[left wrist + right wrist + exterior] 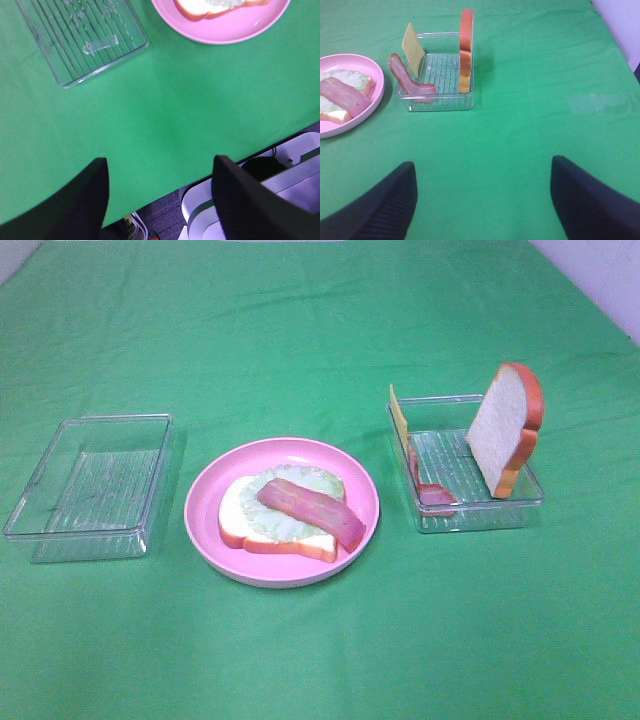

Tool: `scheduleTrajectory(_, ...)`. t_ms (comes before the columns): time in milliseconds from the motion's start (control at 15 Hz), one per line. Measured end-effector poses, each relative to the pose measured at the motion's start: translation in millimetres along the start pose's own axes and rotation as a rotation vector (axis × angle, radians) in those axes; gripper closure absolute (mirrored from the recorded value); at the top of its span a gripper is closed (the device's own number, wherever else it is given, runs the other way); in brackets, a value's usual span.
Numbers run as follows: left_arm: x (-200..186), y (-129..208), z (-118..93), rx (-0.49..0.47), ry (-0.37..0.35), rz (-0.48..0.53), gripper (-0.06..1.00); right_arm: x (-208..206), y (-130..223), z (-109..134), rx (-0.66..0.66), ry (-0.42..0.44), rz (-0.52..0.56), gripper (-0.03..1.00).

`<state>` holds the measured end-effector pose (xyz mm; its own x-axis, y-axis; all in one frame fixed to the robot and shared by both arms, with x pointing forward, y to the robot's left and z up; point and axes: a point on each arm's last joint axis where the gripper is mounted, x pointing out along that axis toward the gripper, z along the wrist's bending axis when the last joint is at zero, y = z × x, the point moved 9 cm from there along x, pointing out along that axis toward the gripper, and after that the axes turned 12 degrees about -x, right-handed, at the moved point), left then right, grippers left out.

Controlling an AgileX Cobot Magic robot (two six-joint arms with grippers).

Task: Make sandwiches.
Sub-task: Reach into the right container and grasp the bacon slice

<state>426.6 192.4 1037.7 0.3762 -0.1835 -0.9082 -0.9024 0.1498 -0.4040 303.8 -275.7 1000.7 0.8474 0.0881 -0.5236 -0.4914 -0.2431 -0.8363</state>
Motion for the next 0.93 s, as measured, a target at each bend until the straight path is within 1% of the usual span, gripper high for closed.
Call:
scheduleTrajectory(67,-4.5,14.9,5.9,-0.001,0.007,-0.019,0.36,0.0,0.0,0.0,0.0,0.0,0.0,0.26)
scheduleTrajectory(200,-13.2,43.9,17.4,-0.003,0.037,-0.094,0.36,0.0,0.0,0.0,0.0,0.0,0.0,0.26)
scheduleTrajectory(333,-15.7,63.2,25.0,-0.005,0.063,-0.165,0.36,0.0,0.0,0.0,0.0,0.0,0.0,0.26)
scheduleTrajectory(467,-19.4,73.8,30.7,-0.004,0.083,-0.239,0.36,0.0,0.0,0.0,0.0,0.0,0.0,0.26)
scheduleTrajectory(533,-16.5,91.8,39.8,-0.002,0.086,-0.285,0.36,0.0,0.0,0.0,0.0,0.0,0.0,0.26)
scheduleTrajectory(733,-14.0,112.3,47.6,-0.006,0.108,-0.343,0.36,0.0,0.0,0.0,0.0,0.0,0.0,0.26)
scheduleTrajectory(933,-22.2,124.4,52.7,-0.013,0.146,-0.446,0.36,0.2,-0.2,-0.1,0.0,0.0,0.001,0.26)
